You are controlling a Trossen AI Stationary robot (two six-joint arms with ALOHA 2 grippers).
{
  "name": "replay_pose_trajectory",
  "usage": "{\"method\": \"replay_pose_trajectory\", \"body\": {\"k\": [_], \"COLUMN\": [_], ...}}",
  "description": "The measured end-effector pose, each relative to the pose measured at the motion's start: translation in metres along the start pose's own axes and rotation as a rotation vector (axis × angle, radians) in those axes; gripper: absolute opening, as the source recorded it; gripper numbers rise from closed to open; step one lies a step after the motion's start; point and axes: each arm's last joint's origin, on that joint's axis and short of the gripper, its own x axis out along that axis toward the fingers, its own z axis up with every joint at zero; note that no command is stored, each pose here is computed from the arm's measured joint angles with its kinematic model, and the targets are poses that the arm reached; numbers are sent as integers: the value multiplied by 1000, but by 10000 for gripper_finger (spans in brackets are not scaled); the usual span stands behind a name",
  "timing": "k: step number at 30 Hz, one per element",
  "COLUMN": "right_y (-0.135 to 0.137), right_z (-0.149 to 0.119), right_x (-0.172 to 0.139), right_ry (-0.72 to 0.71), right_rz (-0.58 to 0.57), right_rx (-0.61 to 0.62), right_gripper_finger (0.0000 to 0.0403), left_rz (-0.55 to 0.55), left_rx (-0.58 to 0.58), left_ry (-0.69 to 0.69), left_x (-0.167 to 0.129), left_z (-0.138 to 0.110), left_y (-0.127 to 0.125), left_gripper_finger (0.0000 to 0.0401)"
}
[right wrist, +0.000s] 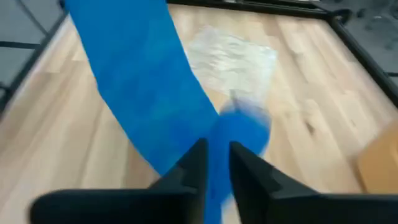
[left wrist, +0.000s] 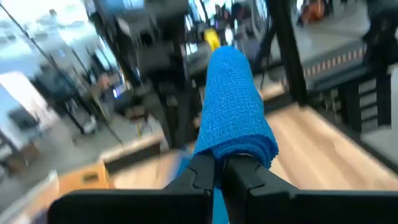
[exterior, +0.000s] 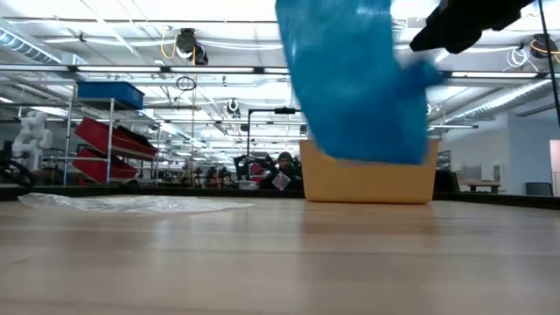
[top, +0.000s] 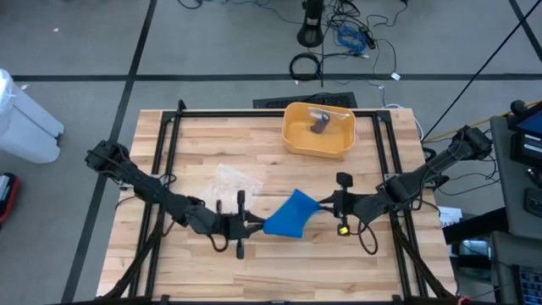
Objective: Roll bandage
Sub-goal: Roll the blue bandage
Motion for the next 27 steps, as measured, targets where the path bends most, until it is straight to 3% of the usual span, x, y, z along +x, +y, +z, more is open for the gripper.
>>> {"method": "replay_pose_trajectory", "body": {"k": [4, 8, 13, 19, 24, 27], "right_y": [4, 7, 18, 32, 28, 29], "right_z": [7, 14, 16, 22, 11, 6], "right_x": [0, 2, 20, 46, 72, 84], "right_ry": [-51, -120, -176, -310, -261, -256], "right_rz": [77, 97, 95, 70, -120, -123], "right_rx": [-1, -14, -64, -65, -76, -28], "right_gripper_finger": [132, 209, 270, 275, 250, 225], "left_rz": [56, 169, 240, 241, 222, 219], "left_rx": [-27, -62, -114, -114, -113, -115], "left_ry": [-60, -19, -15, -14, -22, -25], "left_x": [-1, -1, -3, -10, -12, -12], "left_z": [8, 10, 16, 23, 25, 26], "left_y": [2, 6, 12, 21, 22, 22], "left_gripper_finger": [10, 9, 8, 8, 8, 8]}}
